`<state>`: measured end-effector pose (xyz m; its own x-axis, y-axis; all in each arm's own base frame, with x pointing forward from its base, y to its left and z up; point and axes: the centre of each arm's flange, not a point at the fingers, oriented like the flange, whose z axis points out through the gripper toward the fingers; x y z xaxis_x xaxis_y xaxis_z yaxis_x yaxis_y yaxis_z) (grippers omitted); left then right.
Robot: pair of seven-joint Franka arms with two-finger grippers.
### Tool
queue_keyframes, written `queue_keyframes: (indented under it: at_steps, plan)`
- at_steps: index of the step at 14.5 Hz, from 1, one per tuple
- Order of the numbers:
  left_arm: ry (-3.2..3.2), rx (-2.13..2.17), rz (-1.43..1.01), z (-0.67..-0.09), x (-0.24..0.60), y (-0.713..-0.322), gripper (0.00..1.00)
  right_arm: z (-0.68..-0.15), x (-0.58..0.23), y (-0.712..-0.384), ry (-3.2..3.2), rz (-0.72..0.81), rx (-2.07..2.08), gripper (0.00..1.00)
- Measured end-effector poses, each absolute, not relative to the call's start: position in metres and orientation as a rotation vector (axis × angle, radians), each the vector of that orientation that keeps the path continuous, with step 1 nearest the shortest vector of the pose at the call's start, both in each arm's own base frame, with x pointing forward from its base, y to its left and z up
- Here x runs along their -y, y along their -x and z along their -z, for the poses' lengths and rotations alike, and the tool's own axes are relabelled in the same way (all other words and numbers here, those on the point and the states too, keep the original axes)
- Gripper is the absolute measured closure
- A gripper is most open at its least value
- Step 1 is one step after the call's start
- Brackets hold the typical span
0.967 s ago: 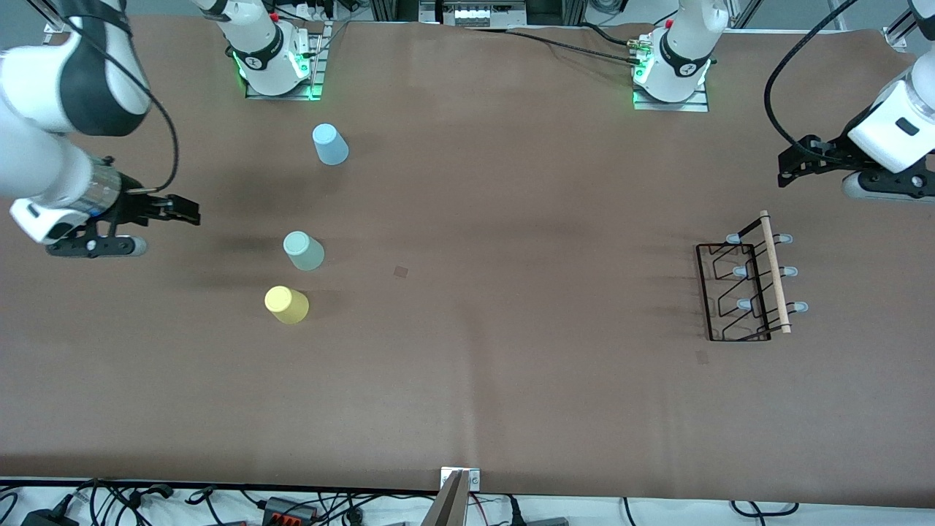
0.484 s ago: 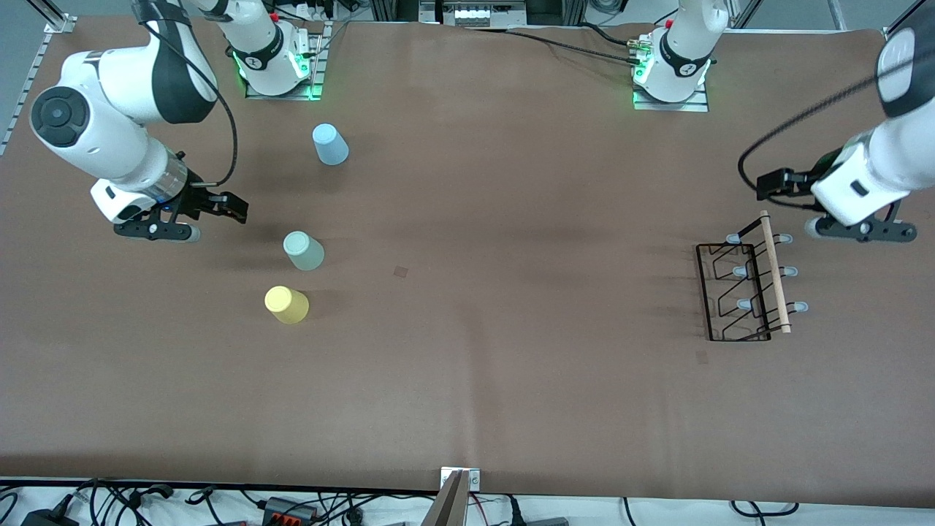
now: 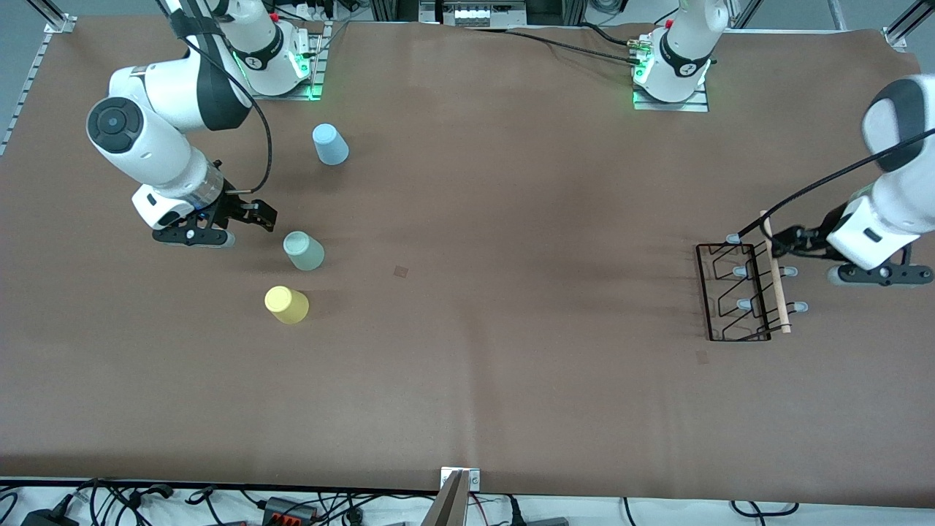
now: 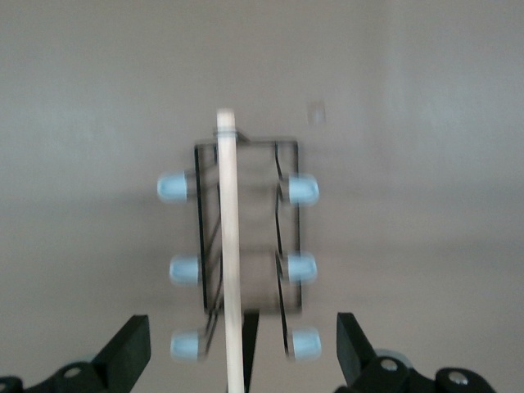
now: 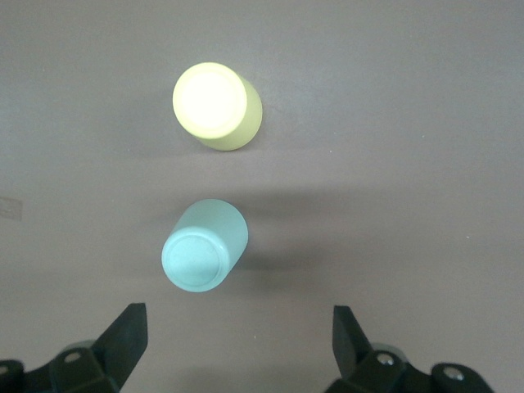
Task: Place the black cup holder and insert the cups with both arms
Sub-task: 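Grasp the teal cup with the right gripper while the left gripper grasps the rack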
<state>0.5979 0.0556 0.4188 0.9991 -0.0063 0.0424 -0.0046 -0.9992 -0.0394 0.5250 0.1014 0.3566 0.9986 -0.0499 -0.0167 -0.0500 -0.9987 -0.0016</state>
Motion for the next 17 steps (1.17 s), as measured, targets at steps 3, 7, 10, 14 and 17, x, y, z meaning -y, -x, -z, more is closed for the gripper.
queue_keyframes:
  at_steps: [3, 7, 10, 14, 17]
  plan:
    - [3.091, -0.026, 0.214, -0.377, -0.055, -0.596, 0.0, -0.353, -0.106, -0.524, 3.141, -0.036, -0.065, 0.0]
    - [3.093, -0.03, 0.183, -0.354, -0.067, -0.588, 0.12, -0.353, -0.106, -0.524, 3.141, -0.037, -0.068, 0.0]
    - [3.098, -0.022, 0.145, -0.341, -0.07, -0.58, 0.37, -0.351, -0.106, -0.524, 3.141, -0.042, -0.095, 0.0]
    - [3.098, -0.018, 0.142, -0.339, -0.072, -0.579, 0.77, -0.343, -0.109, -0.527, 3.135, -0.011, -0.164, 0.0]
    - [3.099, -0.007, 0.138, -0.337, -0.077, -0.579, 0.84, -0.33, -0.126, -0.529, 3.13, 0.018, -0.208, 0.0]
